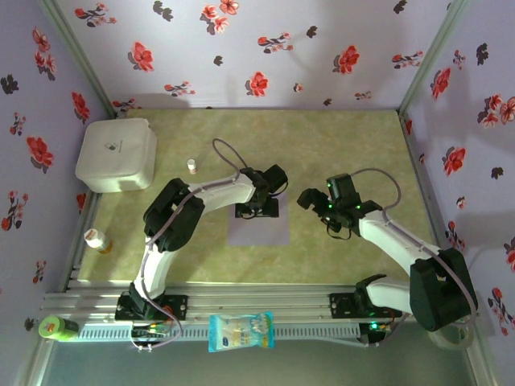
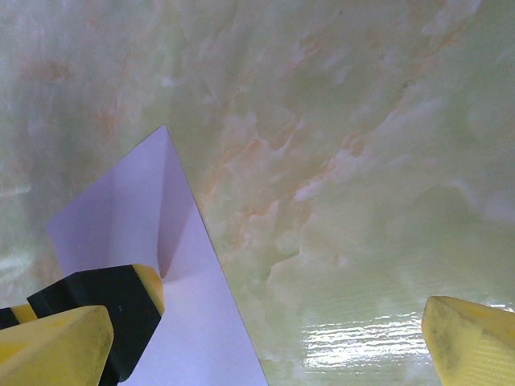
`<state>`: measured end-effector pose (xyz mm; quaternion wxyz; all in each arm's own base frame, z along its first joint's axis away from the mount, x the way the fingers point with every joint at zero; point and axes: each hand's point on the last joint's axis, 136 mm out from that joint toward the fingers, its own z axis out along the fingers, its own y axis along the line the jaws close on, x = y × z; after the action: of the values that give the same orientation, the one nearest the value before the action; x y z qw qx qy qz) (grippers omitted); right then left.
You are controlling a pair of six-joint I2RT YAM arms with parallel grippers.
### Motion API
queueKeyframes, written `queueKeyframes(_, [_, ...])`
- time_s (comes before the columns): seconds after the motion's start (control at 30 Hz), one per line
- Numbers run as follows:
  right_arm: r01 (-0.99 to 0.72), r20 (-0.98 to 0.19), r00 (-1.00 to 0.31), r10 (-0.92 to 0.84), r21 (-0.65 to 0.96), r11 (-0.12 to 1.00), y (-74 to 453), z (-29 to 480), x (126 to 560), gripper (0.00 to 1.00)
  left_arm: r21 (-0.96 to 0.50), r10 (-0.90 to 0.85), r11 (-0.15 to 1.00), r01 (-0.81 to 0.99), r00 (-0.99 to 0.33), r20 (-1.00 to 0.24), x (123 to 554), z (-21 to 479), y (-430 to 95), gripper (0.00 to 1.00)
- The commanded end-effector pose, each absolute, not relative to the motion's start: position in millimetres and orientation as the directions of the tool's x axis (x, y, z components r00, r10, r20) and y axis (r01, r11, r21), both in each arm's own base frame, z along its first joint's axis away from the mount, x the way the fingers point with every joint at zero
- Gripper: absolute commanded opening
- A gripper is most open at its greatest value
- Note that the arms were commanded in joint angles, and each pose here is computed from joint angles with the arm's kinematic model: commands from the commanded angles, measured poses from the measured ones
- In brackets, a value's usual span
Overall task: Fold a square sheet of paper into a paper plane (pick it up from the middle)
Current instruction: First fold the square sheet of paper in half at the center of the table.
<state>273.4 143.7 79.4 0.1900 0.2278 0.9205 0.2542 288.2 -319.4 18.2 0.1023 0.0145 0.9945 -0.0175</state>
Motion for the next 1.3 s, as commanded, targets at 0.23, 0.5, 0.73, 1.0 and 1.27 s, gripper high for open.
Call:
queueKeyframes(0.23, [0.301,-0.248,-0.824,0.51,0.571,0.764,148,88,283,0.99,0.032,0.045,0.999,0.041,-0.991,-0.126,269,-20,-313,0.86])
queueKeyframes(0.5, [0.304,-0.246,-0.823,0.512,0.571,0.763,148,88,283,0.99,0.032,0.054,0.998,0.05,-0.991,-0.122,268,-23,-313,0.85])
queueKeyframes(0.73, [0.309,-0.245,-0.82,0.517,0.57,0.761,147,88,283,0.99,0.019,0.058,0.998,0.056,-0.989,-0.134,269,-18,-315,0.81])
queueKeyframes(1.0, [0.314,-0.251,-0.814,0.524,0.569,0.76,146,91,283,0.99,-0.026,0.079,0.996,0.085,-0.98,-0.181,277,-1,-325,0.65])
queueKeyframes(1.27, [0.322,-0.269,-0.799,0.538,0.565,0.76,141,95,283,0.99,-0.113,0.098,0.985,0.134,-0.957,-0.275,286,26,-339,0.45])
